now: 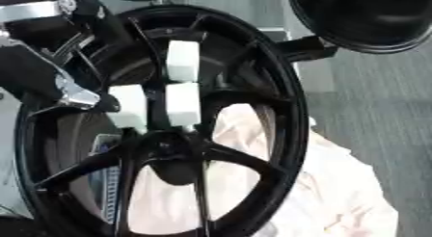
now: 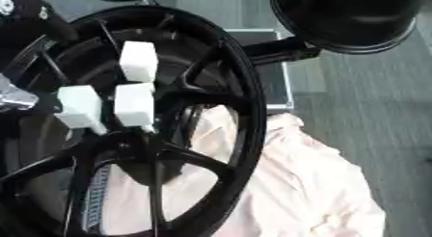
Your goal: Pull the pin out of the wheel hub.
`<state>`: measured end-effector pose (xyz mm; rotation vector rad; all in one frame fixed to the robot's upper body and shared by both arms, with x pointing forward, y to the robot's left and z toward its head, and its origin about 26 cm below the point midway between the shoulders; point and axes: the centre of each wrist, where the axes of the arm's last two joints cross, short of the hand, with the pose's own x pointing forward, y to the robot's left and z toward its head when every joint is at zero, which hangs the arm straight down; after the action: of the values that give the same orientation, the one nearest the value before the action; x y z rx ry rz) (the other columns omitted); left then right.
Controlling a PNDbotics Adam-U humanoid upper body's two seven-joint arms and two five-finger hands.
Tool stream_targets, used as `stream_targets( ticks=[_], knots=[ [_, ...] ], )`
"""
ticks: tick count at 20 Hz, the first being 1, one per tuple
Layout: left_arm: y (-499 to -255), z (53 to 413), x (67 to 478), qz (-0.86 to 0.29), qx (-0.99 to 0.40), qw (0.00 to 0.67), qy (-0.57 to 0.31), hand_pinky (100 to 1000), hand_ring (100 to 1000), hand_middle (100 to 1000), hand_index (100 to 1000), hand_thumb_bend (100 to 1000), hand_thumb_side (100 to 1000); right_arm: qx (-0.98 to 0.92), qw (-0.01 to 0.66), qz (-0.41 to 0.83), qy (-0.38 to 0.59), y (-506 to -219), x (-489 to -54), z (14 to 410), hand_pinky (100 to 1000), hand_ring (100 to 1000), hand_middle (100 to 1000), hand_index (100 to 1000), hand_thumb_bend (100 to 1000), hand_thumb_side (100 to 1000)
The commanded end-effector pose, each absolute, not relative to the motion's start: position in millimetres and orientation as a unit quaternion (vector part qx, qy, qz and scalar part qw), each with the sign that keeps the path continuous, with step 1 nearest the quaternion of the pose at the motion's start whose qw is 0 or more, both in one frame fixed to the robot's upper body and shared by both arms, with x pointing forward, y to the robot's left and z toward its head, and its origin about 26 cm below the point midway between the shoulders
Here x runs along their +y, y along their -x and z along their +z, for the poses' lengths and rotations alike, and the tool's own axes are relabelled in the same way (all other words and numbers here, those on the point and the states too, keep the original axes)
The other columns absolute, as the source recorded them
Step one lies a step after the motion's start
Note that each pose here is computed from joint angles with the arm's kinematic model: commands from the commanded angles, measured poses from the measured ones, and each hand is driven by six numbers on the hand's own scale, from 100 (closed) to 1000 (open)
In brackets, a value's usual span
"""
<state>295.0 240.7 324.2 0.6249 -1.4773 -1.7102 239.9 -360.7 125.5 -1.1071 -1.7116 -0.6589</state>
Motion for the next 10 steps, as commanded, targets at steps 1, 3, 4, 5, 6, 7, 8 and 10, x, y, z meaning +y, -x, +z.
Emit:
stream_targets(
  ticks=[1,3,4,5,6,7,8,10],
  knots=[
    [-292.1,329.6,238.4,-0.677,-0.574,0.385,-0.252,800,770,704,823,670,435,-0.706,0.471,-0.268,0.455,-238.8,-361.9,130.6,484,669,570,749,100,523],
    [-292.4,328.6,235.7,-0.681,-0.571,0.386,-0.25,798,766,699,822,676,430,-0.706,0.471,-0.268,0.456,-238.6,-362.1,130.4,484,669,570,749,100,524],
    [-292.6,327.8,233.9,-0.683,-0.569,0.386,-0.247,795,761,691,822,674,428,-0.706,0.471,-0.268,0.455,-238.7,-362.0,130.4,484,669,570,749,100,525],
    [-292.8,326.9,231.9,-0.685,-0.567,0.386,-0.245,794,757,683,822,674,425,-0.706,0.472,-0.269,0.455,-238.7,-361.9,130.4,484,669,569,749,100,525],
    [-293.1,325.6,229.9,-0.688,-0.564,0.387,-0.243,792,752,677,819,676,424,-0.706,0.472,-0.269,0.455,-238.8,-361.8,130.4,484,669,569,749,100,525],
    [-293.3,324.3,228.3,-0.691,-0.561,0.388,-0.241,790,747,669,816,675,426,-0.706,0.472,-0.269,0.454,-238.9,-361.7,130.4,484,669,569,749,100,525],
    [-293.6,322.9,226.9,-0.693,-0.557,0.389,-0.24,788,741,659,813,674,422,-0.706,0.472,-0.27,0.454,-238.9,-361.5,130.4,485,669,569,749,100,525],
    [-293.9,320.9,224.9,-0.696,-0.553,0.391,-0.24,784,735,645,803,671,415,-0.706,0.472,-0.27,0.454,-238.9,-361.4,130.2,485,669,569,749,100,527]
  ],
)
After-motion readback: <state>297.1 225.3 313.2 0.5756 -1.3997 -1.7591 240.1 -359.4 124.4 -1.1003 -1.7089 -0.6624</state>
